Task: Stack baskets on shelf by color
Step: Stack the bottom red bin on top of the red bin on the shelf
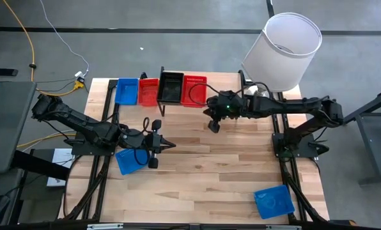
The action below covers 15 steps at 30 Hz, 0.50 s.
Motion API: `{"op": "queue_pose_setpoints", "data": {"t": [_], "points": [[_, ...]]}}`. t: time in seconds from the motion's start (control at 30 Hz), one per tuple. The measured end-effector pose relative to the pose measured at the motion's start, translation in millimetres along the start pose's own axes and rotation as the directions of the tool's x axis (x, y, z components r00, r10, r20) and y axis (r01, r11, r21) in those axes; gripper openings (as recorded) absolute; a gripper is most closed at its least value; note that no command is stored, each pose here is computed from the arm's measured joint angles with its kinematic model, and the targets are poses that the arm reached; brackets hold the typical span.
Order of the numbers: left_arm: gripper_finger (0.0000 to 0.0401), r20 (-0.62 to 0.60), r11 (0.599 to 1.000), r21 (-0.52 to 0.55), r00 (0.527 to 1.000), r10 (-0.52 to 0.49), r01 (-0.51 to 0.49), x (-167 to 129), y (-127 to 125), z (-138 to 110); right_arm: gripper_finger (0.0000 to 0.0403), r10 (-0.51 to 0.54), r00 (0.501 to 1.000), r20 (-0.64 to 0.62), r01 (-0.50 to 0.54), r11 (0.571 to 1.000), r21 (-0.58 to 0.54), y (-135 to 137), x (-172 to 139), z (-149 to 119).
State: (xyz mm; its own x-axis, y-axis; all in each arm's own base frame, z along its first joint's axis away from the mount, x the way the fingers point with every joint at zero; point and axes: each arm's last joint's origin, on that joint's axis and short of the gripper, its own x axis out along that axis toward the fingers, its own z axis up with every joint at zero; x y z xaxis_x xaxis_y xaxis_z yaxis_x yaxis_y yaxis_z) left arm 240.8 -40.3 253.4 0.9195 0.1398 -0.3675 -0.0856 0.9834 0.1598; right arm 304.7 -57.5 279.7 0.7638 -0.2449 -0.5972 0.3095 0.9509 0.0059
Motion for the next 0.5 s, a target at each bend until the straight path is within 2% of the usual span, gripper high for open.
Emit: {"op": "queue_pose_setpoints", "data": {"t": [0.1, 0.5], "points": [[0.0, 0.003, 1.0, -0.001, 1.0, 0.005, -0.005, 0.0, 0.1, 0.3, 0.0, -0.048, 0.998, 0.041, 0.048, 0.999, 0.003, -0.4, 2.4, 3.3], [0.0, 0.0, 1.0, 0.0, 1.0, 0.007, -0.007, 0.0, 0.2, 0.1, 0.0, -0.1, 0.99, 0.096, 0.1, 0.995, 0.012, -4.0, 4.7, 8.4]]}}
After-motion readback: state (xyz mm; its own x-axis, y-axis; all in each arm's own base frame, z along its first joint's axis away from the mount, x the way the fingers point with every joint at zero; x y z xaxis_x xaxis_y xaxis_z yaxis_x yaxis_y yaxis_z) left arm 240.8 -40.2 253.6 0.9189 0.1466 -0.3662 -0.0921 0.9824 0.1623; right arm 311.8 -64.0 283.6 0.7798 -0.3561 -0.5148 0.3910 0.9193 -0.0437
